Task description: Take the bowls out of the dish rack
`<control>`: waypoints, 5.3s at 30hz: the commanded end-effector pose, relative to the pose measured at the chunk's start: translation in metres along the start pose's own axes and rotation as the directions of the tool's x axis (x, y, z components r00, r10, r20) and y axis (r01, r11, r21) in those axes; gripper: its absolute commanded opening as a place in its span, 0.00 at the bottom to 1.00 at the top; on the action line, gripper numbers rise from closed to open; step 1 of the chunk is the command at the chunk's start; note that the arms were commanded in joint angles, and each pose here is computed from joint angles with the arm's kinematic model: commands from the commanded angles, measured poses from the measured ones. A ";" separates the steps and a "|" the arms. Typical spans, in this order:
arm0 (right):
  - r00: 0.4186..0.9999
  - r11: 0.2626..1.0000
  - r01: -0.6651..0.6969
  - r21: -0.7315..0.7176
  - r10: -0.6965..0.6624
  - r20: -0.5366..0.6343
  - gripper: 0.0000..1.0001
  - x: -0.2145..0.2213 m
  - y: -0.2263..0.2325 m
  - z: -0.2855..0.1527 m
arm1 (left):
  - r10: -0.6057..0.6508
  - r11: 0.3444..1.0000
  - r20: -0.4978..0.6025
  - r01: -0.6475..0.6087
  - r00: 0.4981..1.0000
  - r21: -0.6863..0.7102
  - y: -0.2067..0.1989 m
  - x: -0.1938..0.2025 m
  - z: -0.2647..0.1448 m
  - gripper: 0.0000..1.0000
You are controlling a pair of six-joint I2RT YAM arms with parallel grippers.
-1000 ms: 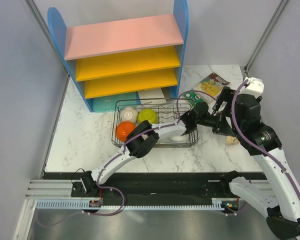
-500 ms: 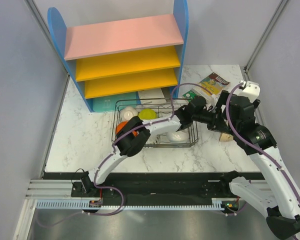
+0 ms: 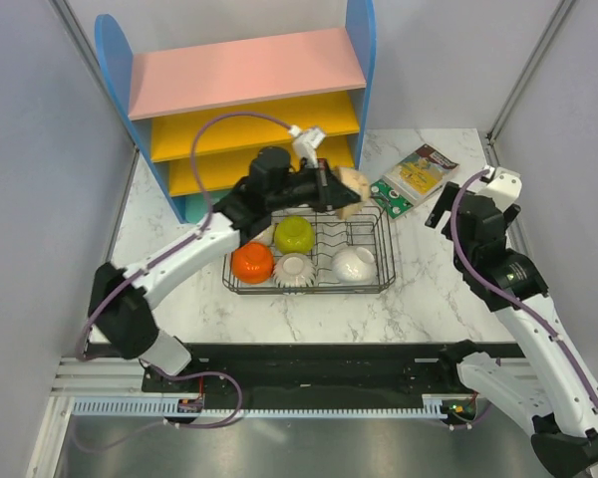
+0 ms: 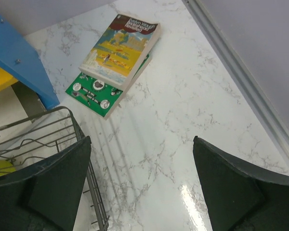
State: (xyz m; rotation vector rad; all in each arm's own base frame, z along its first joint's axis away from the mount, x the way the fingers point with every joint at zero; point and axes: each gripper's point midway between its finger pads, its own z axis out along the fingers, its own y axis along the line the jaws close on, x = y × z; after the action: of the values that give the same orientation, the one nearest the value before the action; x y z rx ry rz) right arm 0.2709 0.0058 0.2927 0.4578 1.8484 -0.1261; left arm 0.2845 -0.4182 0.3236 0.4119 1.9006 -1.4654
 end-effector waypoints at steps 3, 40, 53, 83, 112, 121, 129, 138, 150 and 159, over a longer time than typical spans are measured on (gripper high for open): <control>0.998 0.998 -0.031 -0.063 0.027 -0.065 0.93 0.020 0.022 0.013 | 0.152 0.866 0.051 -0.108 0.987 -0.488 0.108 -0.015 -0.120 0.02; 0.995 0.994 0.025 -0.107 -0.034 -0.091 0.93 0.039 0.024 0.016 | -0.305 0.139 -0.007 0.038 0.952 -0.990 0.293 0.112 -0.321 0.02; 0.993 0.991 0.033 -0.129 -0.047 -0.108 0.93 0.045 0.028 0.017 | -0.323 0.126 -0.011 0.031 0.946 -0.992 0.297 0.118 -0.322 0.31; 0.985 0.983 0.051 -0.175 -0.079 -0.154 0.95 0.059 0.038 0.020 | 0.110 0.347 0.139 0.093 0.984 -0.933 0.207 0.016 -0.328 0.56; 0.926 0.858 0.083 -0.507 -0.255 -0.279 0.88 0.093 0.102 0.002 | 0.018 0.989 -0.133 -0.037 0.991 -0.142 0.059 0.091 -0.118 0.59; 0.930 0.856 0.066 -0.512 -0.239 -0.280 0.87 0.092 0.107 0.005 | -0.025 0.991 -0.170 0.002 0.985 -0.136 0.060 0.115 -0.111 0.59; 0.927 0.854 0.067 -0.516 -0.244 -0.283 0.87 0.093 0.109 0.006 | -0.038 0.993 -0.190 0.016 0.981 -0.114 0.054 0.123 -0.101 0.59; 0.924 0.852 0.061 -0.521 -0.245 -0.293 0.88 0.100 0.107 0.005 | -0.044 0.996 -0.203 0.026 0.978 -0.089 0.048 0.129 -0.096 0.59; 0.927 0.850 0.054 -0.524 -0.238 -0.290 0.88 0.103 0.105 0.003 | -0.091 0.991 -0.206 0.068 0.974 -0.117 0.054 0.134 -0.092 0.64; 0.929 0.848 0.057 -0.527 -0.239 -0.284 0.89 0.100 0.106 0.003 | -0.123 0.986 -0.225 0.093 0.967 -0.137 0.061 0.138 -0.086 0.68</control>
State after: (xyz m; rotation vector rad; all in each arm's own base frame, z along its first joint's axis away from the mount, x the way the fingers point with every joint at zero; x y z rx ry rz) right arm 0.2841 0.1231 0.2013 -0.0485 2.2011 0.3327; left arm 0.1959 -0.3339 0.1830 0.4490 2.2554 -1.3651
